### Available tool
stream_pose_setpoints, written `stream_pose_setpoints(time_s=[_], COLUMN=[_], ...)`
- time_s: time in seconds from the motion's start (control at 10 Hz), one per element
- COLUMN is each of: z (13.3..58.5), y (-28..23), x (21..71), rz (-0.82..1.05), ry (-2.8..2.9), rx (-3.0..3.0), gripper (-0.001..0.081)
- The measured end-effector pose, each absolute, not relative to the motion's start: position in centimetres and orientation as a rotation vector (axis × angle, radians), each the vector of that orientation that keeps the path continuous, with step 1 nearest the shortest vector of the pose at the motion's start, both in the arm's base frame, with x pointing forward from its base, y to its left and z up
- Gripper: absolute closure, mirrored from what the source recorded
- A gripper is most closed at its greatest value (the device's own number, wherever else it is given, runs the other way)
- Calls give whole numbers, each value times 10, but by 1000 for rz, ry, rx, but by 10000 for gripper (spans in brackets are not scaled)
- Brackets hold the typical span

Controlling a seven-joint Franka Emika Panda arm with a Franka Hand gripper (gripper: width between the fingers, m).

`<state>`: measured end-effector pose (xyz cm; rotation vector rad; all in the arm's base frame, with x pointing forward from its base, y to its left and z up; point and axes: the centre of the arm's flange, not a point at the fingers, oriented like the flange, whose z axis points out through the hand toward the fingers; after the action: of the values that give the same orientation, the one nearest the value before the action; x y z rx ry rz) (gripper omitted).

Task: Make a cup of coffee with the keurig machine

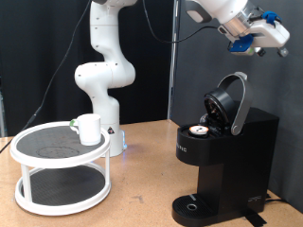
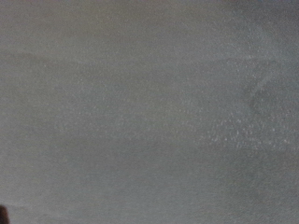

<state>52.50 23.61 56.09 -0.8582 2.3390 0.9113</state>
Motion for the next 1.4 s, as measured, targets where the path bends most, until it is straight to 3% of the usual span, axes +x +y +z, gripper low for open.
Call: stream_pose_setpoints(time_s=[0.4, 0.7, 0.8, 0.9, 1.0, 1.1, 1.2, 1.4], z=[557, 546, 541, 535, 529, 523, 518, 514], y=[232, 213, 206, 200, 194, 190, 187, 182], x=[523, 526, 528, 529, 529, 529, 529, 528], rz=[861, 836, 826, 822, 818, 814, 812, 810], ry=[2388, 2440, 2463, 2479, 2493, 2507, 2517, 2521], rx=[-930, -919, -910, -899, -890, -884, -881, -880], gripper=[71, 475, 475, 670, 670, 764, 793, 803])
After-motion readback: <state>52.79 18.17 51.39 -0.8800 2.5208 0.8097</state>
